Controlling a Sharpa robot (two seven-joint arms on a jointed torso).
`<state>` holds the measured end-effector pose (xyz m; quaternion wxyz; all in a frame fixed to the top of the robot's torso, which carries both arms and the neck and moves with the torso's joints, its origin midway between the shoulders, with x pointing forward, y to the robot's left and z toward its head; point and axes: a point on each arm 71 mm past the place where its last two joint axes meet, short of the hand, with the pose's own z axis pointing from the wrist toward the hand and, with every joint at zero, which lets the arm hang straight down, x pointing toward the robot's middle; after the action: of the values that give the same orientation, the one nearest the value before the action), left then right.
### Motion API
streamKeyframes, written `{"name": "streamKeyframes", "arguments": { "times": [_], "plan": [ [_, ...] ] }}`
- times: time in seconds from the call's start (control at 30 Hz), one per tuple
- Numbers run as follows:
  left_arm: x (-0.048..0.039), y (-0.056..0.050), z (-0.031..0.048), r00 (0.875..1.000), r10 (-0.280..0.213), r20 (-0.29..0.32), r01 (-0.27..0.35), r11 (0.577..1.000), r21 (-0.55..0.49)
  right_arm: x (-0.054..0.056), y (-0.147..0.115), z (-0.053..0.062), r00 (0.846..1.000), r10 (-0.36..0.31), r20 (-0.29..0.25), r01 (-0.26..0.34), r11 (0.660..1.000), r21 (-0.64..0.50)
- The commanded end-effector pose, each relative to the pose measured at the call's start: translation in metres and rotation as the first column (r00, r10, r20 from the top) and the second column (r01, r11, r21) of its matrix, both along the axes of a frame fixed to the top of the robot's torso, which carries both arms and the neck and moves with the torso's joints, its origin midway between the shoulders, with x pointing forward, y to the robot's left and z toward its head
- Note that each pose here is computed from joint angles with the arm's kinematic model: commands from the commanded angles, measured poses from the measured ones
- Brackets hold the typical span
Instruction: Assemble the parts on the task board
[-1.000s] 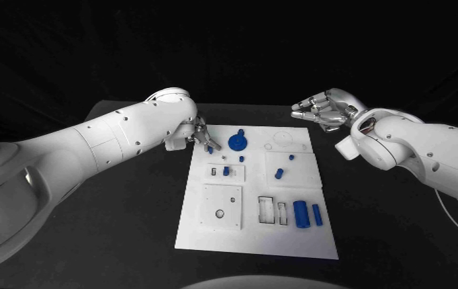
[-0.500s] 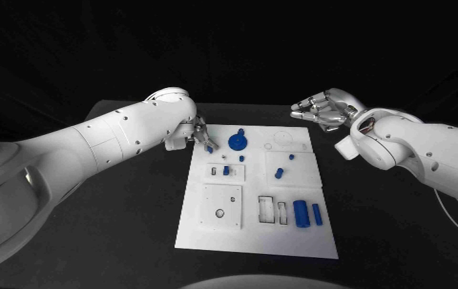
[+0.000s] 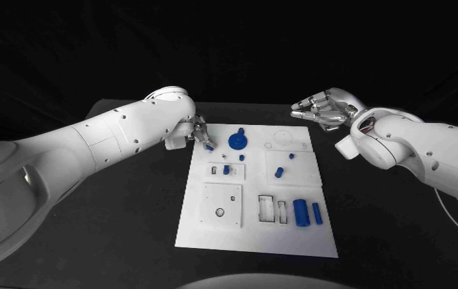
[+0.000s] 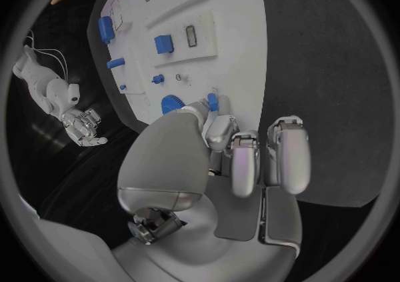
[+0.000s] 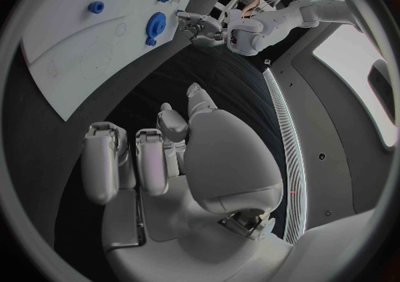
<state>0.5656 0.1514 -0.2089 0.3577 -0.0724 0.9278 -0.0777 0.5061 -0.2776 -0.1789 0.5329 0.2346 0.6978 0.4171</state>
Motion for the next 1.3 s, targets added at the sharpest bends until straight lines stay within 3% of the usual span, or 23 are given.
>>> {"name": "streamKeyframes", "arguments": {
  "times": [0.03,0.33,0.47,0.8,1.3],
  "plan": [
    [-0.0032,-0.002,0.003,0.999,0.029,0.023,-0.027,0.997,-0.077,-0.001,0.002,-0.001,1.0,0.023,-0.011,-0.023,1.0,0.001],
    [-0.026,-0.007,0.0136,0.996,0.042,0.076,-0.031,0.99,-0.135,-0.001,0.001,-0.002,1.0,0.024,-0.016,-0.024,1.0,-0.002],
    [-0.0365,-0.007,0.0147,0.995,0.039,0.088,-0.026,0.989,-0.144,-0.001,0.0,-0.002,1.0,0.022,-0.017,-0.023,1.0,-0.003],
    [-0.0648,-0.001,0.0077,0.986,0.005,0.169,0.009,0.996,-0.086,-0.001,0.001,-0.003,1.0,0.024,-0.018,-0.024,1.0,-0.003],
    [-0.0813,-0.004,-0.0066,0.983,-0.054,0.173,0.059,0.998,-0.022,-0.001,0.003,-0.003,0.999,0.029,-0.018,-0.029,1.0,-0.006]
  ]
}}
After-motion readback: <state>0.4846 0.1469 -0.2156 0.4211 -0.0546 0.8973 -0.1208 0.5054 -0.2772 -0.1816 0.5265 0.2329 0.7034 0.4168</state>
